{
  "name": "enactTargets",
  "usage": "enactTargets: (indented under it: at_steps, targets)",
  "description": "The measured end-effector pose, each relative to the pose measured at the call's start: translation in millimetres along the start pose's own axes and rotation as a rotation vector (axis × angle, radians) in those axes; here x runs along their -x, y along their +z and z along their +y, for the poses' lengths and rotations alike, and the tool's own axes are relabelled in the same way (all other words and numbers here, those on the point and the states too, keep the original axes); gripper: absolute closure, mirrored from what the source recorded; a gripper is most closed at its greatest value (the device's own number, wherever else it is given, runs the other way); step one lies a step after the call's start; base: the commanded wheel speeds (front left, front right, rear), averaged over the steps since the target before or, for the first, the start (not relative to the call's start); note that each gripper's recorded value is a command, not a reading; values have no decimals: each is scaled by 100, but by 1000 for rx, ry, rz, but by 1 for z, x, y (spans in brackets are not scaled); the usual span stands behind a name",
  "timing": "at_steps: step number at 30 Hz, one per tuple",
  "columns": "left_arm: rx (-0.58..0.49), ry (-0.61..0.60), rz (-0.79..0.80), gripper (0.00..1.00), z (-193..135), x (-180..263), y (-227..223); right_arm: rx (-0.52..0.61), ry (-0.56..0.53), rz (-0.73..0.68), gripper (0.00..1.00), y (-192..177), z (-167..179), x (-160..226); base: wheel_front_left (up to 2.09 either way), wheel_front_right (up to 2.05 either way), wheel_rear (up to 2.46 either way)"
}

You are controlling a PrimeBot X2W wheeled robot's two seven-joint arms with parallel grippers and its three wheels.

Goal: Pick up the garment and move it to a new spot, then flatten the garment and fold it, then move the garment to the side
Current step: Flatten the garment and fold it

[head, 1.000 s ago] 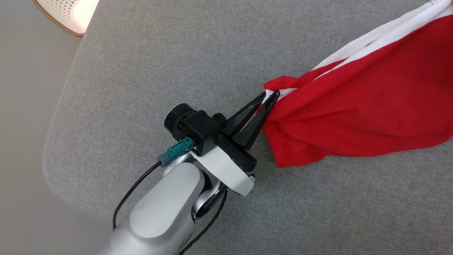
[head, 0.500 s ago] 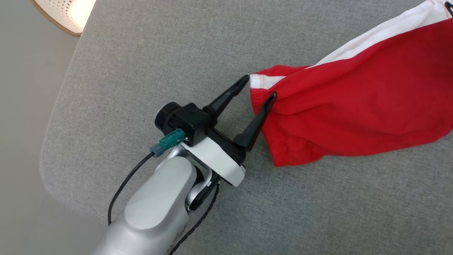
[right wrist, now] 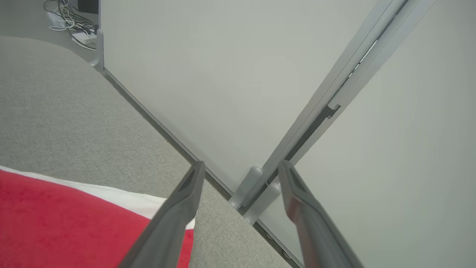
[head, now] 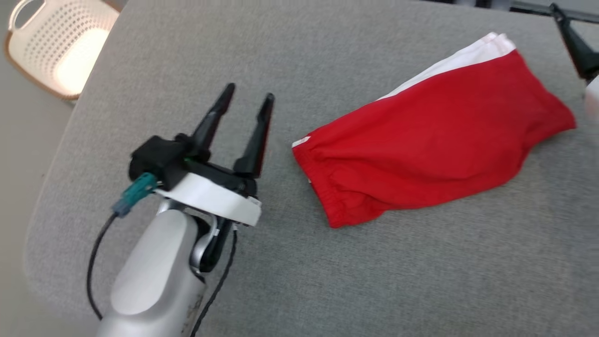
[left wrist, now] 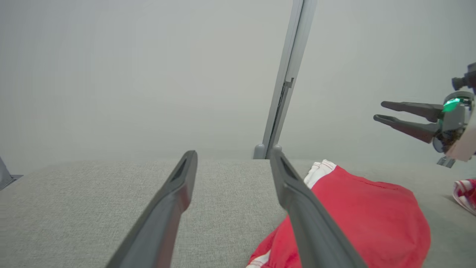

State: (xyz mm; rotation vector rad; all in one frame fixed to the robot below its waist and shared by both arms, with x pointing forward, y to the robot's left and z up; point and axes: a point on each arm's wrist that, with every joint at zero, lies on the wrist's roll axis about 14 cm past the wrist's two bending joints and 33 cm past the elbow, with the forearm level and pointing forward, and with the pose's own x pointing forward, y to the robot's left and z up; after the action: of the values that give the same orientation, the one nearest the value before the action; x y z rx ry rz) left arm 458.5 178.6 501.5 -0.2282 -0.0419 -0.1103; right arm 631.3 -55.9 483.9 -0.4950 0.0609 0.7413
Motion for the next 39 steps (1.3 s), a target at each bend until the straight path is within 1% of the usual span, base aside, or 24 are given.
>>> enactTargets:
  at_steps: [1, 2, 4, 6, 7, 8, 10, 13, 18, 21, 24, 25, 26, 30, 34, 39]
  targets:
    - [5, 9, -25, 0, 2, 1, 8, -18, -12, -9, 0, 2, 1, 6, 0, 0, 0]
    - [18, 28, -73, 0, 6, 3, 22, -75, -52, -24, 0, 5, -2, 20, 0, 0, 0]
    - [32, 41, -107, 0, 7, 6, 32, -130, -80, -39, 0, 7, 1, 33, 0, 0, 0]
    - [48, 59, -126, 0, 10, 11, 37, -223, -118, -100, 0, 21, 3, 45, 0, 0, 0]
    - [48, 59, -126, 0, 10, 11, 37, -223, -118, -100, 0, 21, 3, 45, 0, 0, 0]
    - [56, 69, -136, 0, 12, 13, 39, -275, -139, -142, 0, 31, 3, 51, 0, 0, 0]
    - [70, 76, -162, 0, 12, 17, 46, -318, -161, -189, 0, 40, 8, 67, 0, 0, 0]
    - [91, 74, -185, 0, 8, 21, 51, -384, -217, -228, 0, 38, 16, 94, 0, 0, 0]
    - [98, 60, -184, 0, -1, 32, 49, -369, -273, -240, 0, 32, 42, 132, 0, 0, 0]
    - [93, 56, -166, 0, -5, 40, 42, -412, -341, -252, 0, 29, 52, 153, 0, 0, 0]
    - [82, 30, -134, 0, -16, 47, 31, -381, -360, -217, 0, 19, 70, 170, 0, 0, 0]
    - [84, 26, -134, 0, -18, 48, 31, -392, -379, -212, 0, 17, 73, 175, 0, 0, 0]
    - [85, 24, -134, 0, -18, 49, 31, -409, -394, -217, 0, 17, 76, 179, 0, 0, 0]
    - [81, 19, -127, 0, -21, 52, 29, -418, -408, -213, 0, 17, 88, 185, 0, 0, 0]
    - [76, 10, -120, 0, -24, 53, 27, -410, -405, -206, 0, 16, 93, 184, 0, 0, 0]
    - [72, 17, -120, 0, -21, 55, 27, -436, -392, -191, 0, 11, 100, 179, 0, 0, 0]
